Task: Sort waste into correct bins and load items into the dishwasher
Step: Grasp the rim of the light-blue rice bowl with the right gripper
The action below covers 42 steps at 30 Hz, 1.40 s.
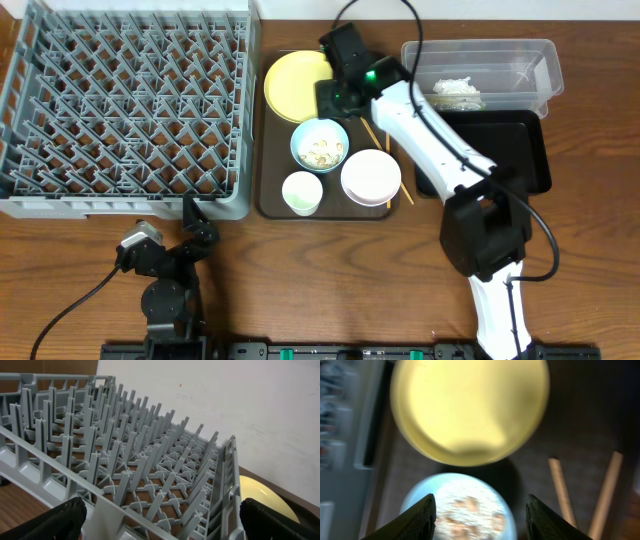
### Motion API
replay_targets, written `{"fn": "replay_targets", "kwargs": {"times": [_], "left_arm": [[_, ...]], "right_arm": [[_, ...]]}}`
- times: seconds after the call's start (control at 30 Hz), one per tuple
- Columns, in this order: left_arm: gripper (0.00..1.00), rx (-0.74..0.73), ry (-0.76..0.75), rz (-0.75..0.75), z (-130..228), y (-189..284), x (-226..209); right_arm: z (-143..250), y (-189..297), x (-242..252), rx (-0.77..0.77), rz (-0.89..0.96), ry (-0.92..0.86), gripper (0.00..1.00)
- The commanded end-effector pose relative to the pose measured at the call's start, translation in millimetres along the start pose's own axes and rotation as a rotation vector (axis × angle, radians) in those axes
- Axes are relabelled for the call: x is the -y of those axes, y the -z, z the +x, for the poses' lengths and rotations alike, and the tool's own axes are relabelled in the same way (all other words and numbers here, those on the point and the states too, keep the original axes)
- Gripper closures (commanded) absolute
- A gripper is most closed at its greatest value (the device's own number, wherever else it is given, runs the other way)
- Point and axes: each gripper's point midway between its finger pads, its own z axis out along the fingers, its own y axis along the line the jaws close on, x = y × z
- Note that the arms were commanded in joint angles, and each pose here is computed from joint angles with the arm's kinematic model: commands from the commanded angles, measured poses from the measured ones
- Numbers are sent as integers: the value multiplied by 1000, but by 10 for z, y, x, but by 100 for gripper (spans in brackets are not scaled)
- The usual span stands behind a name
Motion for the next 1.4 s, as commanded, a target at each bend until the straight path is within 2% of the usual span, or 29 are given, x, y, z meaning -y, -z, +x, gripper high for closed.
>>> {"fn": "replay_targets", "kwargs": {"times": [0.0,0.3,0.57,0.97,1.1,1.37], "left_arm": [[0,-41,-34,-41,150,-9,-98],[0,-41,-34,-41,150,-9,-98],[0,-41,-34,-41,150,-9,-98],[0,-41,-34,-41,150,-9,-98],[0,-41,-34,-41,150,-9,-98],[0,-41,-34,-41,150,-9,-98]], "right_arm": [[55,25,-255,7,-27,60,45],[352,-216,-618,-19,-12,135,50],[648,-587,-675,-83,15,147,60],[717,-693,-633,-93,47,132,85],[718,-691,-624,-95,49,132,99],[750,-673,-602,-110,57,134,99]]}}
